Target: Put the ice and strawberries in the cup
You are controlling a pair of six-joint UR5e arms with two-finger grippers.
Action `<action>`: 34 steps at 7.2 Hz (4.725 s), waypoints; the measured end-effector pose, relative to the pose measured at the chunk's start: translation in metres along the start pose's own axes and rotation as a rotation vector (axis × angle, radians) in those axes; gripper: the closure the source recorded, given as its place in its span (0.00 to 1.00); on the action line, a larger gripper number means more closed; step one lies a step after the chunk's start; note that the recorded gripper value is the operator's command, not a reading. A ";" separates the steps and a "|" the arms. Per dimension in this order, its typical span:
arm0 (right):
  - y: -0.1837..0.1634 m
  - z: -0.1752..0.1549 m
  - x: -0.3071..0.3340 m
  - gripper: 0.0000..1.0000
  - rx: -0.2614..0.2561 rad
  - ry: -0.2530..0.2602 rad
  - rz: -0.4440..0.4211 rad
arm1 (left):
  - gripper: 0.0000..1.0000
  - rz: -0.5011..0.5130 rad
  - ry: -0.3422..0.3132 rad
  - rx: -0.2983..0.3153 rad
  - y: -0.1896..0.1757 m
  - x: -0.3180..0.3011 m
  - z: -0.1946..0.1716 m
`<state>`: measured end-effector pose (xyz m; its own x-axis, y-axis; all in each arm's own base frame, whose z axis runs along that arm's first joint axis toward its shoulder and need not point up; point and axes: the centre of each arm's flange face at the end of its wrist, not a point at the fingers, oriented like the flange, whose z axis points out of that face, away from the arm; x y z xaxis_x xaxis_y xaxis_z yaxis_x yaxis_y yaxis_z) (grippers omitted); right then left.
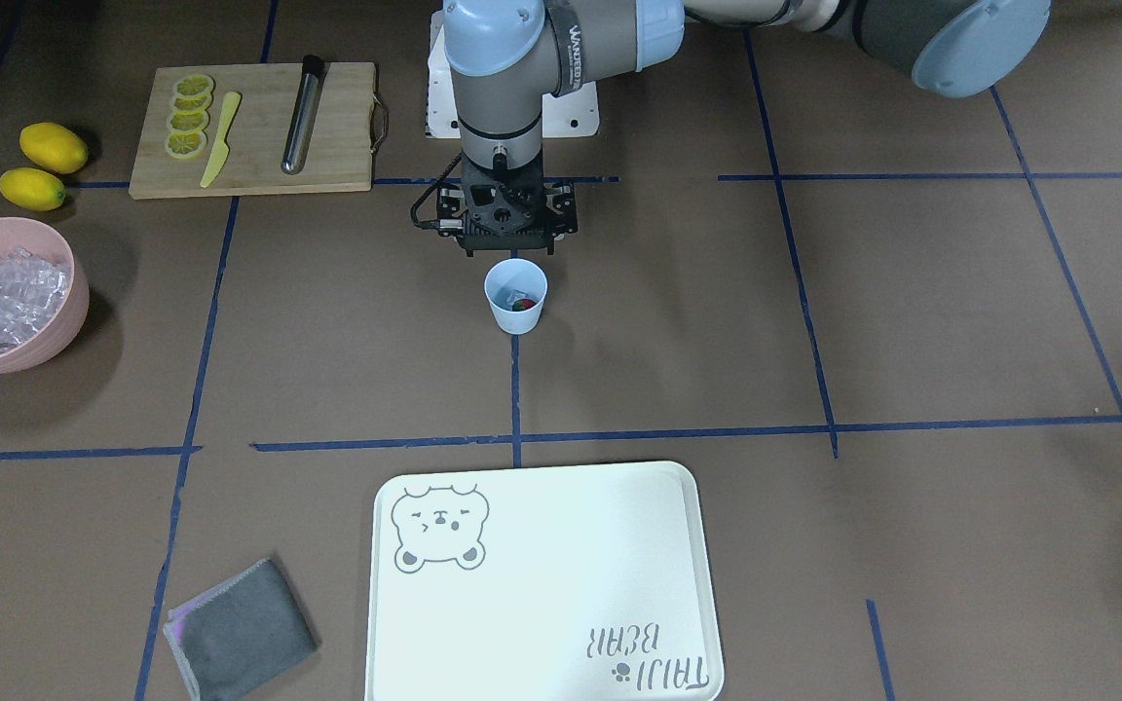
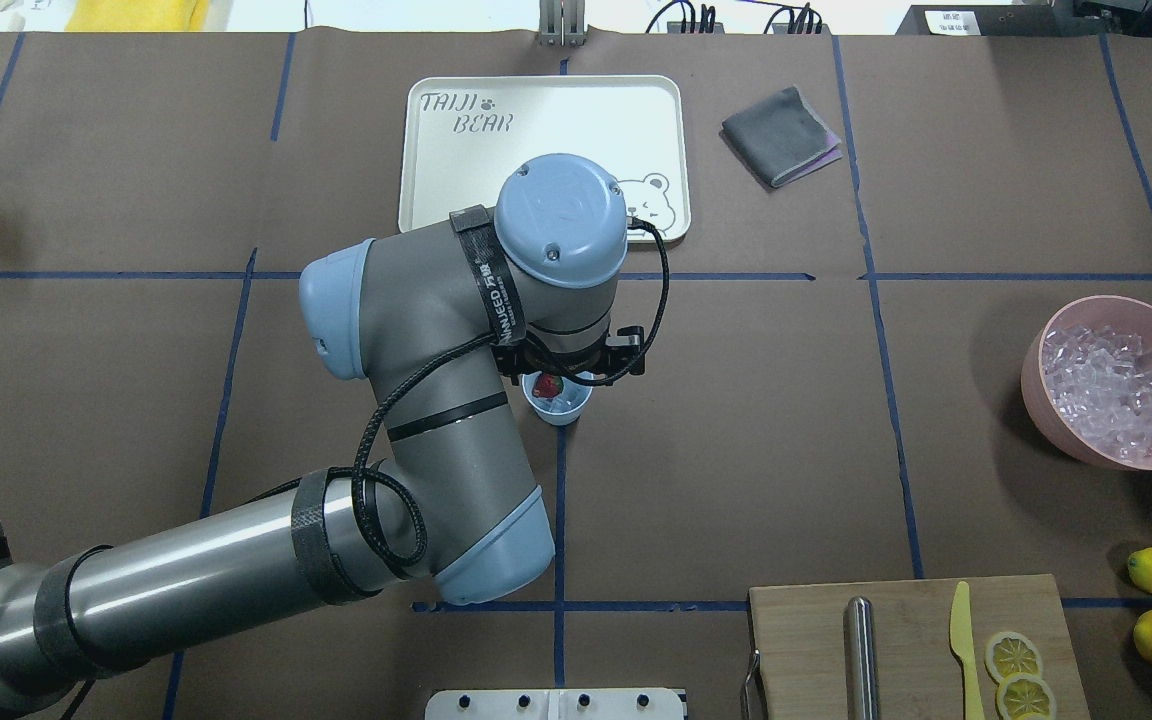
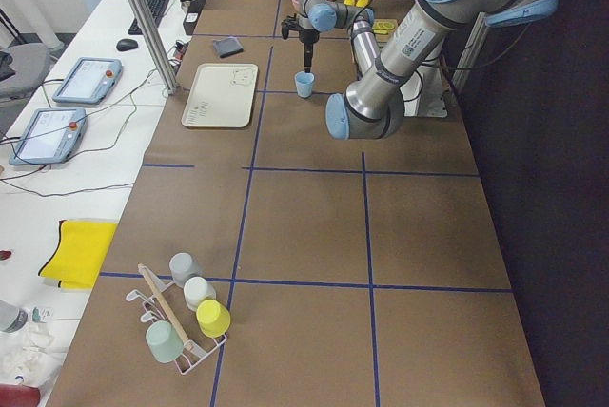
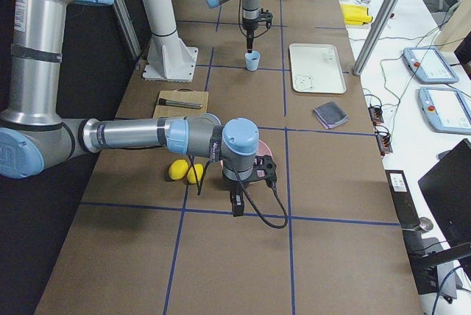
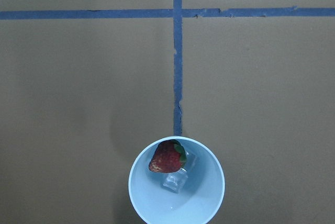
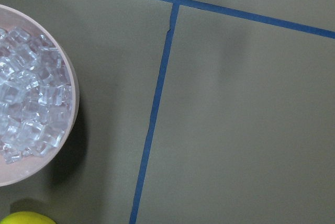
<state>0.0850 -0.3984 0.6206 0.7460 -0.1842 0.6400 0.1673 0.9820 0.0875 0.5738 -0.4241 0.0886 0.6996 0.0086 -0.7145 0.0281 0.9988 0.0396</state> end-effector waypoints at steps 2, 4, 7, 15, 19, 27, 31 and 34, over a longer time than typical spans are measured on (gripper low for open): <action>0.000 0.000 0.000 0.00 -0.001 0.000 0.001 | 0.00 0.030 -0.004 0.004 0.001 -0.020 0.001; 0.000 0.001 0.001 0.00 -0.002 -0.001 0.001 | 0.00 0.148 -0.012 0.021 0.003 -0.109 -0.006; 0.003 0.003 0.002 0.00 -0.007 -0.002 0.004 | 0.00 0.355 -0.008 0.000 -0.016 -0.266 -0.044; 0.006 0.001 0.006 0.00 0.001 0.000 0.011 | 0.00 0.316 0.080 -0.125 -0.054 -0.746 -0.073; 0.005 -0.001 0.005 0.00 0.005 0.001 0.011 | 0.00 0.142 0.080 -0.164 -0.025 -0.837 -0.049; 0.002 -0.005 0.003 0.00 0.011 0.002 0.013 | 0.00 0.170 0.010 -0.060 -0.034 -0.853 -0.081; 0.002 -0.004 0.003 0.00 0.011 0.000 0.016 | 0.00 0.162 0.009 -0.069 -0.028 -0.857 -0.078; 0.001 -0.004 0.003 0.00 0.012 -0.004 0.017 | 0.00 0.159 0.008 -0.069 -0.027 -0.858 -0.078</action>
<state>0.0901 -0.3977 0.6191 0.7461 -0.1674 0.6444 0.1467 0.9854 0.0860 -0.0826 -0.4548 0.6463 0.6854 0.1672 -0.7087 -0.1323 0.9857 0.1047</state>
